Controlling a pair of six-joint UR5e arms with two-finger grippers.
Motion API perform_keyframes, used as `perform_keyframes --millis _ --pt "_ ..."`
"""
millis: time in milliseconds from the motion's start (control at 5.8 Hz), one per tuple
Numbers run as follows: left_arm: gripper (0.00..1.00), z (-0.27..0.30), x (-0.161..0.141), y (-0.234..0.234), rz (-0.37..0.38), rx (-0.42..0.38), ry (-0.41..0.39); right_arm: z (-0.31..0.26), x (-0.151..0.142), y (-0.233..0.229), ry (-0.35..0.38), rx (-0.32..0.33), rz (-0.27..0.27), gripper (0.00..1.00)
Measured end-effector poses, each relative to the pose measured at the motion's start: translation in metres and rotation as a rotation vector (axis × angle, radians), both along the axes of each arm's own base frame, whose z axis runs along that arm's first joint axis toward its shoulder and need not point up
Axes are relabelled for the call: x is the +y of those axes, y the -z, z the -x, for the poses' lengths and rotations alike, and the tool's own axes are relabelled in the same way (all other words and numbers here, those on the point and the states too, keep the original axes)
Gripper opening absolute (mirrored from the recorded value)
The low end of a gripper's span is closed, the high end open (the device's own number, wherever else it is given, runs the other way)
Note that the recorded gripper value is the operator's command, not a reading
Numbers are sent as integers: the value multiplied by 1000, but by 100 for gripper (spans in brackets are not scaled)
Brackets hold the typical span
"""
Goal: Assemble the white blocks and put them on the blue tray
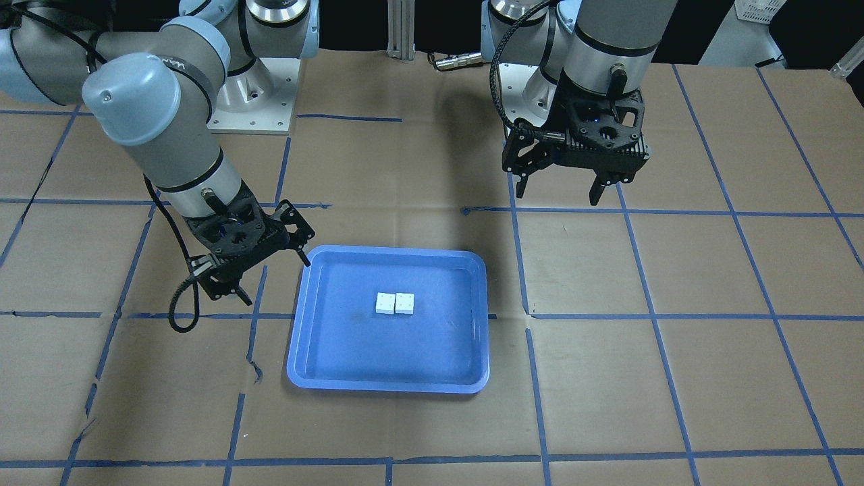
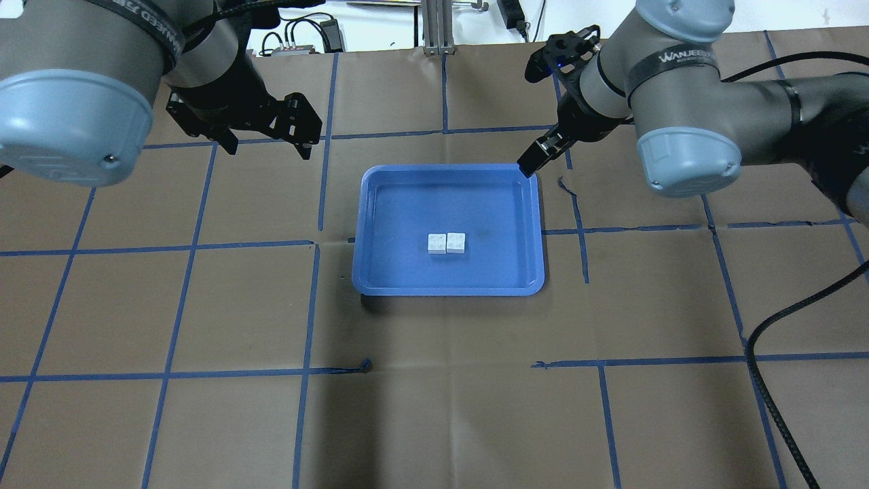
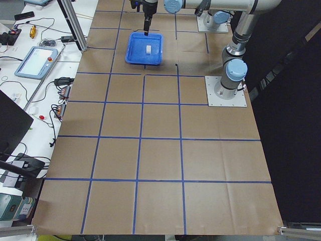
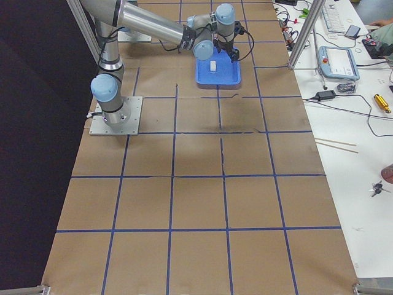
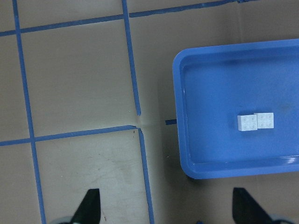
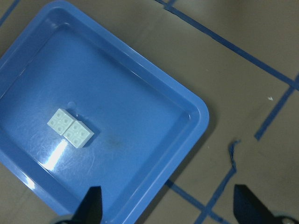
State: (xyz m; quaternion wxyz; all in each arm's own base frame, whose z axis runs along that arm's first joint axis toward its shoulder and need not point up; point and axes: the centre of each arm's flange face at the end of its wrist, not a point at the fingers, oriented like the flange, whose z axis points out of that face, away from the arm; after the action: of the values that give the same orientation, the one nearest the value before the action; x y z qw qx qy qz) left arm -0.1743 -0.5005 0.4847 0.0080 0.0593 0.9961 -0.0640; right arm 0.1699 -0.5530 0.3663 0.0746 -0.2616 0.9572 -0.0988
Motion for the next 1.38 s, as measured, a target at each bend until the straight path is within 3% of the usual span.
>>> perform_keyframes --millis 345,517,690,862,1379 --pt "99 -1 0 0 0 0 -2 10 1 -47 297 84 -179 100" --pt "99 -1 0 0 0 0 -2 13 5 -75 413 118 -261 100" --pt "99 -1 0 0 -1 0 -2 16 8 -102 503 154 -309 100" --pt "99 -1 0 0 -1 0 -2 18 11 -119 546 174 -326 100" --pt "99 -1 0 0 0 0 -2 20 12 -125 566 174 -334 100"
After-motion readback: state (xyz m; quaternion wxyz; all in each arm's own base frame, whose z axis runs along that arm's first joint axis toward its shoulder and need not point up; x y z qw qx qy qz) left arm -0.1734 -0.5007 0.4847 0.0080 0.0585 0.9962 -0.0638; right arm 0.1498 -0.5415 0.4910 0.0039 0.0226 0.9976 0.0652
